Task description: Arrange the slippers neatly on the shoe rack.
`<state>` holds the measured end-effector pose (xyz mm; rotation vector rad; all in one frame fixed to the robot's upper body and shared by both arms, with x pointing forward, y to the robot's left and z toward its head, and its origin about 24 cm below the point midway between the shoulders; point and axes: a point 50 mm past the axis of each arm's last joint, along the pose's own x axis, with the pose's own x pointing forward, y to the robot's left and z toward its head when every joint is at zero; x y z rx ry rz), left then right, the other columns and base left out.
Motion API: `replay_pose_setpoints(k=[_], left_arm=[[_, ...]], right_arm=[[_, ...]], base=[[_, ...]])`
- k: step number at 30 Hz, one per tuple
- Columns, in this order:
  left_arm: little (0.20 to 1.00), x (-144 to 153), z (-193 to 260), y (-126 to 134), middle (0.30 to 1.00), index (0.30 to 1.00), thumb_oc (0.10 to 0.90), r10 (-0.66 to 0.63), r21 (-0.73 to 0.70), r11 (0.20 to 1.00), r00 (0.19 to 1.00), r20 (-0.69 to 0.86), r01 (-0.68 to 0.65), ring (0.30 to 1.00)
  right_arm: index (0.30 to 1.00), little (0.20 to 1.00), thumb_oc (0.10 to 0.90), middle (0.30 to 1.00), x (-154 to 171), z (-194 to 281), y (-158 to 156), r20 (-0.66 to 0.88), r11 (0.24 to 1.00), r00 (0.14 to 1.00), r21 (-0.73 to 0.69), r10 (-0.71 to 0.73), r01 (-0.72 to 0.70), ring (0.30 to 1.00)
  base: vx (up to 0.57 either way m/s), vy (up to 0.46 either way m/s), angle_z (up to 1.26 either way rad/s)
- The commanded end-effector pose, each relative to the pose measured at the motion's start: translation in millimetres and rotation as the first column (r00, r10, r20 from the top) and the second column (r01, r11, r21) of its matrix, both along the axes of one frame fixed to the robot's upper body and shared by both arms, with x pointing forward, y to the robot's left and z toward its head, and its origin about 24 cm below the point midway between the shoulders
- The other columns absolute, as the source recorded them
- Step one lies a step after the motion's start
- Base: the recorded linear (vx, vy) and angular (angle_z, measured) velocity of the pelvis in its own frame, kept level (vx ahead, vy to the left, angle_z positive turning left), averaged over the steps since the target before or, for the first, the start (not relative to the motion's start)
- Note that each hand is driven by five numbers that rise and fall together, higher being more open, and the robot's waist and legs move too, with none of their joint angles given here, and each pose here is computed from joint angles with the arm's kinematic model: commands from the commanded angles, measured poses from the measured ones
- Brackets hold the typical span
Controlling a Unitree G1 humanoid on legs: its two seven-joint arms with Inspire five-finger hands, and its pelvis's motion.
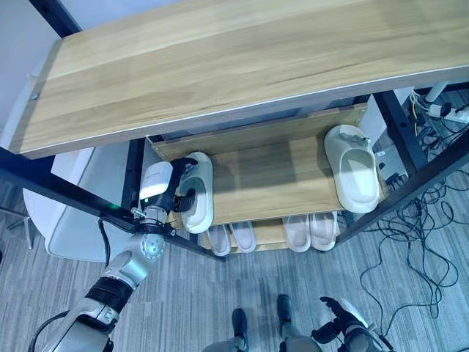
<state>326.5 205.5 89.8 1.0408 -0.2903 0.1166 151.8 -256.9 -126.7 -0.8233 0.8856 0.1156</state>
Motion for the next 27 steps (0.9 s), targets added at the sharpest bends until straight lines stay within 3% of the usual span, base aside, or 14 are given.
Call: replay_pose_setpoints(k=[1,11,27], left_arm=[[0.300,14.5,31.1,2.8,0.300,0.300,0.400,-0.001,-0.017,1.000,0.995,0.099,0.002,0.300],[0.300,9.9,35.6,-21.1,0.300,0.300,0.400,-0.073,-0.129,0.987,0.987,0.144,0.092,0.300],[0.300,3.7,53.7,-95.3,0.300,0.300,0.400,-0.279,-0.296,0.892,0.931,0.235,0.342,0.300]], right_arm=[[0.900,0.900,0.800,0.900,-8.5,-3.2,6.1,0.008,1.000,1.000,0.024,0.019,-0.020,0.900],[0.900,0.900,0.800,0.900,-10.2,-5.7,10.6,0.000,0.999,1.000,0.029,0.018,-0.018,0.900],[0.900,0.900,0.800,0.900,-3.7,-3.3,14.2,0.028,0.999,0.999,0.026,0.020,-0.021,0.900]], base=[[0.01,0.000,-0.11],[0.00,-0.001,-0.02],[0.00,-0.003,-0.01]])
